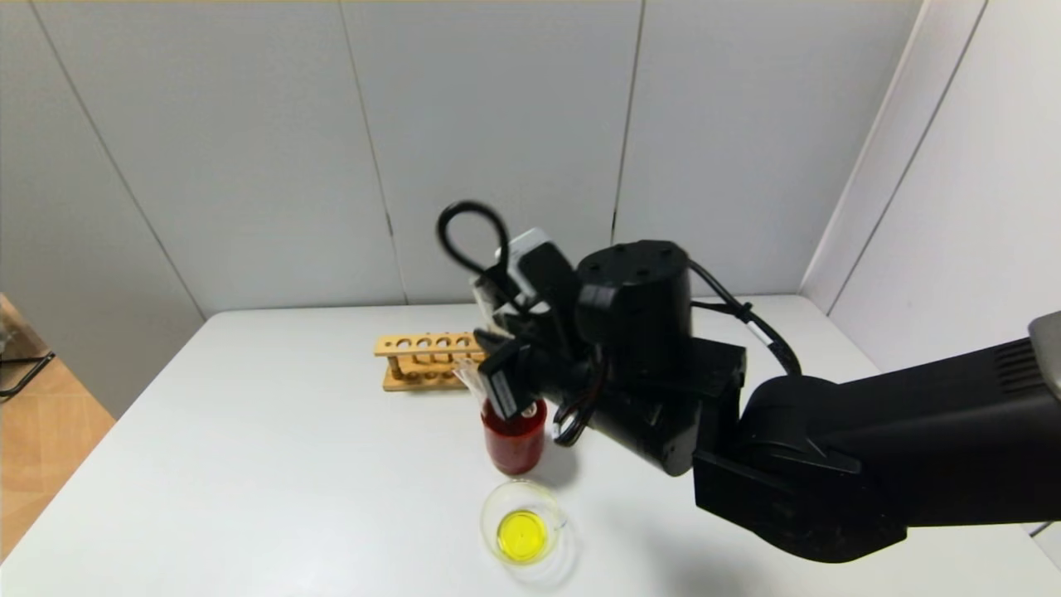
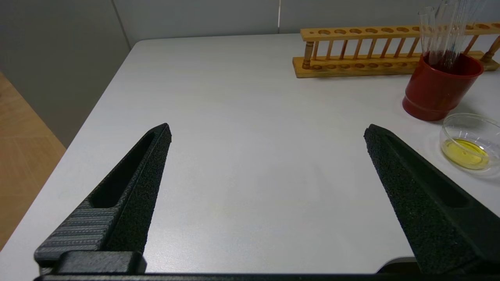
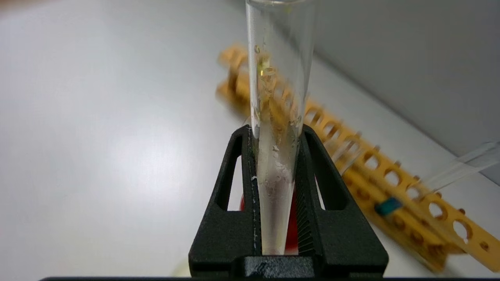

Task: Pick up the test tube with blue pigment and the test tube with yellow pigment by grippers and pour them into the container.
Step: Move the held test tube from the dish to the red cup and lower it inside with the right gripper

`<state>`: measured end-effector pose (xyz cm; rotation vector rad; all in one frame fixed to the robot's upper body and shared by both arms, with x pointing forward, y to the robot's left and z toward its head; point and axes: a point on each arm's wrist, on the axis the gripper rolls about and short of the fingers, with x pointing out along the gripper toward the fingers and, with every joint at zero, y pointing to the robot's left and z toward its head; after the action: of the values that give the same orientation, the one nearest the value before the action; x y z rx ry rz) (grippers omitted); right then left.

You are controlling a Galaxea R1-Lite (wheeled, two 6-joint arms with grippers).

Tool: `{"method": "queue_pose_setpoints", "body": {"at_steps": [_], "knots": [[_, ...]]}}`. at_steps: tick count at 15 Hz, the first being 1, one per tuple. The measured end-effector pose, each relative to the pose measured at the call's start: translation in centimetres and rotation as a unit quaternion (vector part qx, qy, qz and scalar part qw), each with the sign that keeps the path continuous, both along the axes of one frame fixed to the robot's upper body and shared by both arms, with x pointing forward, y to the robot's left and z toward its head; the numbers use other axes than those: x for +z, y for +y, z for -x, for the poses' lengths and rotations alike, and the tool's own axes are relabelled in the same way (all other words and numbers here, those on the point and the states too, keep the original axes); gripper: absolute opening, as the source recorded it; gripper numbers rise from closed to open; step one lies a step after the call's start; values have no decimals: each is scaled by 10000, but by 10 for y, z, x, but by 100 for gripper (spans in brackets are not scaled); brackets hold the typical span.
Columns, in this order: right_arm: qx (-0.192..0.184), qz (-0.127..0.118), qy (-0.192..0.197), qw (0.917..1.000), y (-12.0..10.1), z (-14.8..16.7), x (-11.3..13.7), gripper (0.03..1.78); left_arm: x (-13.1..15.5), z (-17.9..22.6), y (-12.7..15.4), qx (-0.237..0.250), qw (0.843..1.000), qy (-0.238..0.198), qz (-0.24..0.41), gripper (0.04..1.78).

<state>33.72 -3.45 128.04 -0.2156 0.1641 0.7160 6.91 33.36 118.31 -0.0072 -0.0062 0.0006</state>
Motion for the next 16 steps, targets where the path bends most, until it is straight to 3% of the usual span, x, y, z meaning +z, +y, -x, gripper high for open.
{"method": "queue_pose_setpoints", "body": {"at_steps": [1, 2, 3, 4, 8, 14, 16], "knots": [[-185, -635, -78, 9978, -5, -4, 8, 34, 0, 0, 0, 2, 10000, 0, 0, 175], [-340, -1121, -107, 9931, -10, -7, 14, 34, 0, 0, 0, 4, 10000, 0, 0, 175], [-486, -1490, -109, 9876, -16, -12, 18, 34, 0, 0, 0, 1, 10000, 2, 0, 175], [-588, -1668, -90, 9842, -23, -15, 18, 34, 0, 0, 0, 1, 10000, 2, 0, 175], [-681, -1943, 117, 9785, -33, -17, 10, 34, 0, 0, 0, 2, 10000, 2, 0, 175], [-647, -1741, 384, 9819, -25, -15, -12, 34, 0, 0, 0, 4, 10000, 2, 0, 175], [-658, -1783, 504, 9805, -21, -18, -23, 34, 0, 0, 0, 2, 10000, 2, 0, 175]]}}
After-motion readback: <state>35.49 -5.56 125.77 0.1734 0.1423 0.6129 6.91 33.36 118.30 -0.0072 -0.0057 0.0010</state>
